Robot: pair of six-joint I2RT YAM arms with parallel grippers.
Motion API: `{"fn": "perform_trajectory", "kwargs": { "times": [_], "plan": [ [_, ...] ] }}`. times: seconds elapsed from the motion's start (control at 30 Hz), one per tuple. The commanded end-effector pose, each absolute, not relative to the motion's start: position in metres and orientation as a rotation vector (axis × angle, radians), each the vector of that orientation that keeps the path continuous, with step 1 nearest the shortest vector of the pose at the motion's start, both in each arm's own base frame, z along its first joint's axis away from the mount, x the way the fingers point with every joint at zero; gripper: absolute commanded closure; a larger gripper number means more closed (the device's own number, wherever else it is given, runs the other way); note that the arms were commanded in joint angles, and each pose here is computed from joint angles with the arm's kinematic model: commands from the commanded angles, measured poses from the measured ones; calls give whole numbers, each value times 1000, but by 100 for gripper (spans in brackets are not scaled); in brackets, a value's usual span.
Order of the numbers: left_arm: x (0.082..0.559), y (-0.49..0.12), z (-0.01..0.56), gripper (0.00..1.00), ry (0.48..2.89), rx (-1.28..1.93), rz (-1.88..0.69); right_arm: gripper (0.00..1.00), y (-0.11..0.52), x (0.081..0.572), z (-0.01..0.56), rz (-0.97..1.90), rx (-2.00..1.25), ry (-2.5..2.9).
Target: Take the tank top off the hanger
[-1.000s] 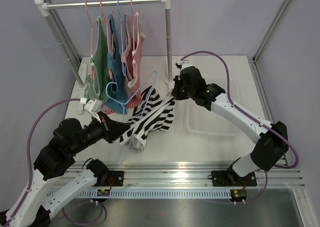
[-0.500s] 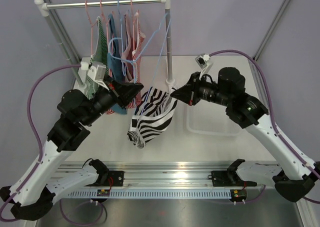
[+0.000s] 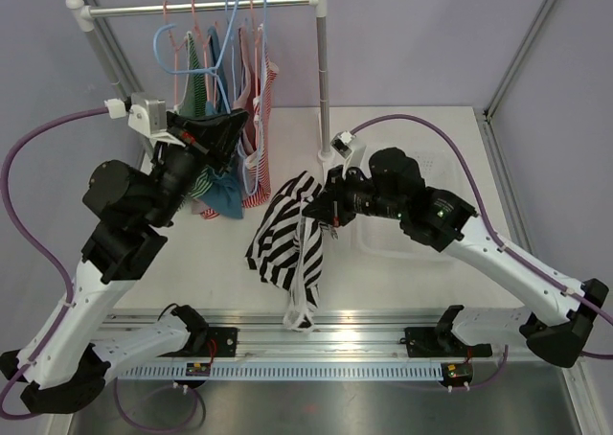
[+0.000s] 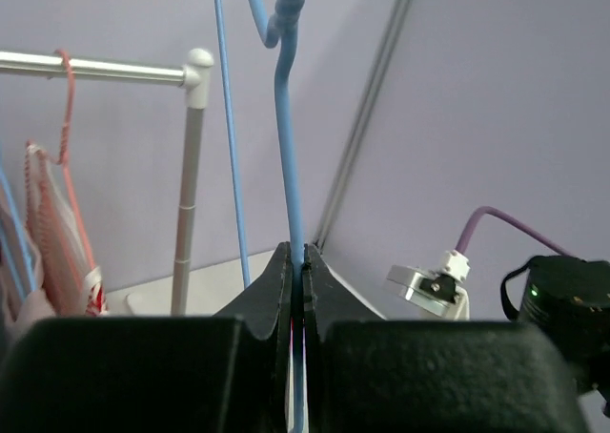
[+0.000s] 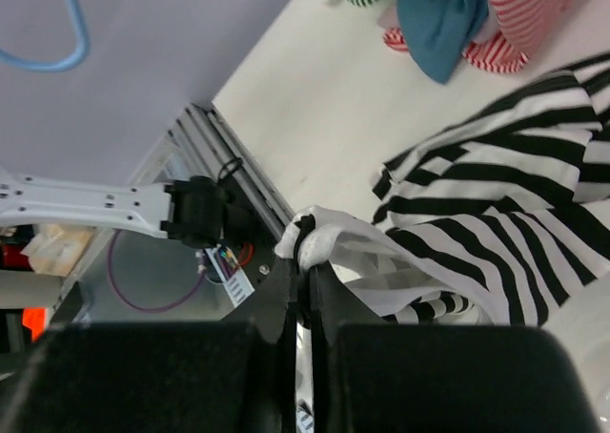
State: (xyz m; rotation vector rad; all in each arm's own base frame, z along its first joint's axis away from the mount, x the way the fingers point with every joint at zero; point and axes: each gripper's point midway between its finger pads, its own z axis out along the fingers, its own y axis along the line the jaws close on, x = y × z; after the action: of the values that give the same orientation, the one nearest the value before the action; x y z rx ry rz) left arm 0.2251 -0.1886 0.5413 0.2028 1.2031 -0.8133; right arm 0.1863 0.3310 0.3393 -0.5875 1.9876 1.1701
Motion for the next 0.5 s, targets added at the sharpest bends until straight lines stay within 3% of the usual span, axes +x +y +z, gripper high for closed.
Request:
{"fn": "perform_trajectory", "kwargs": {
  "times": [0.0, 0.07, 0.17, 0.2, 0.23, 0.27, 0.47],
  "plan": [
    [240, -175, 510, 100, 1361, 126, -706, 100, 334, 199, 302, 1000, -524, 2065],
    [240, -175, 485, 100, 1436, 115, -705, 100, 340, 204, 269, 915, -498, 2135],
    [236, -181, 462, 100, 1510, 122, -739, 79, 341, 208, 229, 774, -407, 2214],
    [236, -182, 456, 100, 1536, 121, -743, 47, 342, 205, 222, 768, -398, 2225],
    [235, -186, 449, 100, 1566, 113, -762, 30, 338, 205, 210, 743, -385, 2242],
    [236, -190, 438, 100, 1613, 122, -761, 1, 336, 205, 210, 744, -350, 2240],
    [252, -197, 425, 100, 1768, 59, -708, 1, 306, 214, 230, 638, -265, 2192]
  ]
}}
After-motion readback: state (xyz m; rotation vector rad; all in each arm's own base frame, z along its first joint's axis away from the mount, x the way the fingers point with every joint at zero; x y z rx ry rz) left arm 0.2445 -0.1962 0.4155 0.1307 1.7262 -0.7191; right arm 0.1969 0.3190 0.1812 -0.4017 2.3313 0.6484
